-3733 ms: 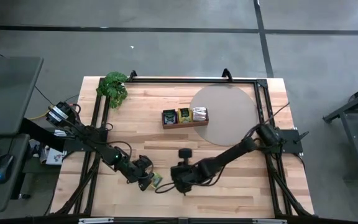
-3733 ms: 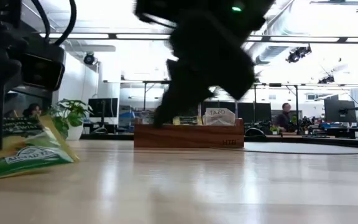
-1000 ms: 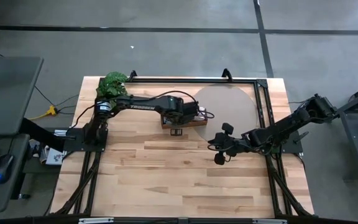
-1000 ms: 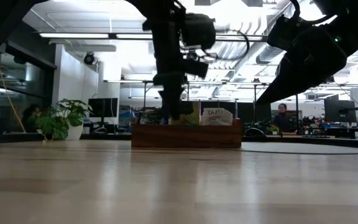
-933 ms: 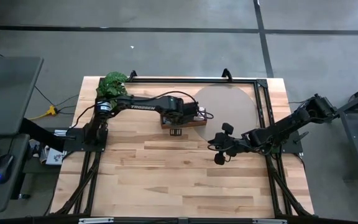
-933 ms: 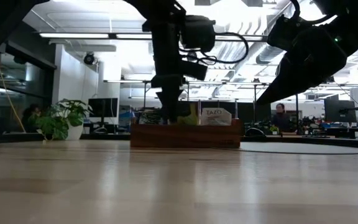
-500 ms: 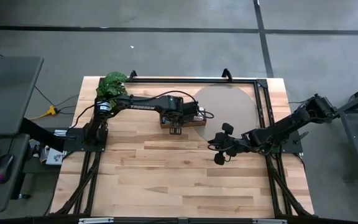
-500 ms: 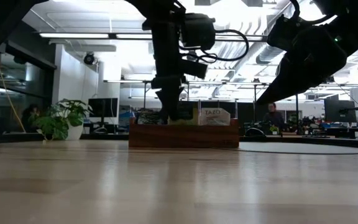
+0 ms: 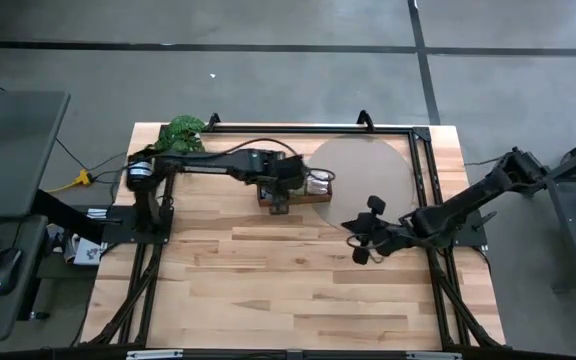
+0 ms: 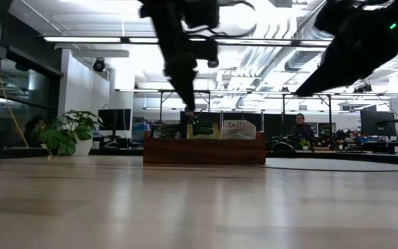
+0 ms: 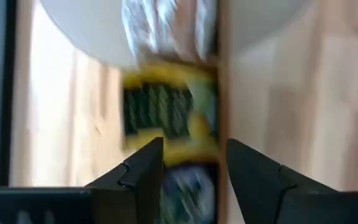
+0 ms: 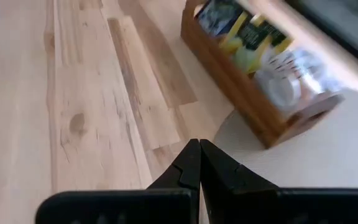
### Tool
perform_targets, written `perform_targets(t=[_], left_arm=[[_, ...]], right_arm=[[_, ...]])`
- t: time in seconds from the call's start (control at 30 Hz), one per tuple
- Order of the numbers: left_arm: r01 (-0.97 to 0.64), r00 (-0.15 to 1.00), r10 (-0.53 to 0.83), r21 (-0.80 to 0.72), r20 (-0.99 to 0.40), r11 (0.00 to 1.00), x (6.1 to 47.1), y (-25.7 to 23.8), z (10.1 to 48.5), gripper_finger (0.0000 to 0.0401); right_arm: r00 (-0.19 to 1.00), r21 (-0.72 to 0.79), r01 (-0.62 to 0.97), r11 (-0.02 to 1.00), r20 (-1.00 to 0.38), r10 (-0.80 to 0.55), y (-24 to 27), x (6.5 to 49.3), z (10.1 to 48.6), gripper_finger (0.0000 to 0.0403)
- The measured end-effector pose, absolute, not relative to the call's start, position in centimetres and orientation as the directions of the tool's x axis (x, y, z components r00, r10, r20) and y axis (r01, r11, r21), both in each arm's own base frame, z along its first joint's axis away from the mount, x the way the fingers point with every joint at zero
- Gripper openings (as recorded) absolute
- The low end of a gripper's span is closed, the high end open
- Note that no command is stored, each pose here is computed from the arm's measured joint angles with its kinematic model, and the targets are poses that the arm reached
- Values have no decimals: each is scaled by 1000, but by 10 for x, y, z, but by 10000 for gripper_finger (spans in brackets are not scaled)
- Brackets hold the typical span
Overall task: Pick & Place Tea
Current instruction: Return to Home Position
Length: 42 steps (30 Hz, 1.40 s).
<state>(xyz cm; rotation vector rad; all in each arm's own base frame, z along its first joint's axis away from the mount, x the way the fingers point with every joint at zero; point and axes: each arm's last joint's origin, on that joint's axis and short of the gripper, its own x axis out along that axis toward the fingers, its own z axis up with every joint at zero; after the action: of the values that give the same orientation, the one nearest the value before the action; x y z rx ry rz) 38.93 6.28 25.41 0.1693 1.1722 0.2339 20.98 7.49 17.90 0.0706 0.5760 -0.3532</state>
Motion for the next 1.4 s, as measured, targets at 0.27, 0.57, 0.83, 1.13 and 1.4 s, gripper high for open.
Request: perform_targets(t=[0.27, 0.57, 0.83, 1.13, 1.4], left_arm=[[-170, 542, 173, 94, -822, 981, 315, 48, 227, 150], [-88, 920, 45, -93, -389, 992, 212, 6, 199, 147], [-99, 987, 84, -104, -139, 990, 156, -1, 165, 147], [-95, 983, 81, -83, -162, 992, 141, -1, 149, 147], [-73, 988, 59, -97, -140, 993, 141, -1, 151, 147]], right_arm=[[867, 85, 373, 924, -387, -315, 64, 146, 191, 0], [965, 167, 255, 952, -105, -240, 36, 103, 186, 0], [957, 147, 265, 953, 80, -279, 21, 81, 199, 0], [953, 107, 289, 951, 63, -297, 18, 77, 209, 0], [947, 138, 317, 938, 7, -321, 18, 78, 201, 0]])
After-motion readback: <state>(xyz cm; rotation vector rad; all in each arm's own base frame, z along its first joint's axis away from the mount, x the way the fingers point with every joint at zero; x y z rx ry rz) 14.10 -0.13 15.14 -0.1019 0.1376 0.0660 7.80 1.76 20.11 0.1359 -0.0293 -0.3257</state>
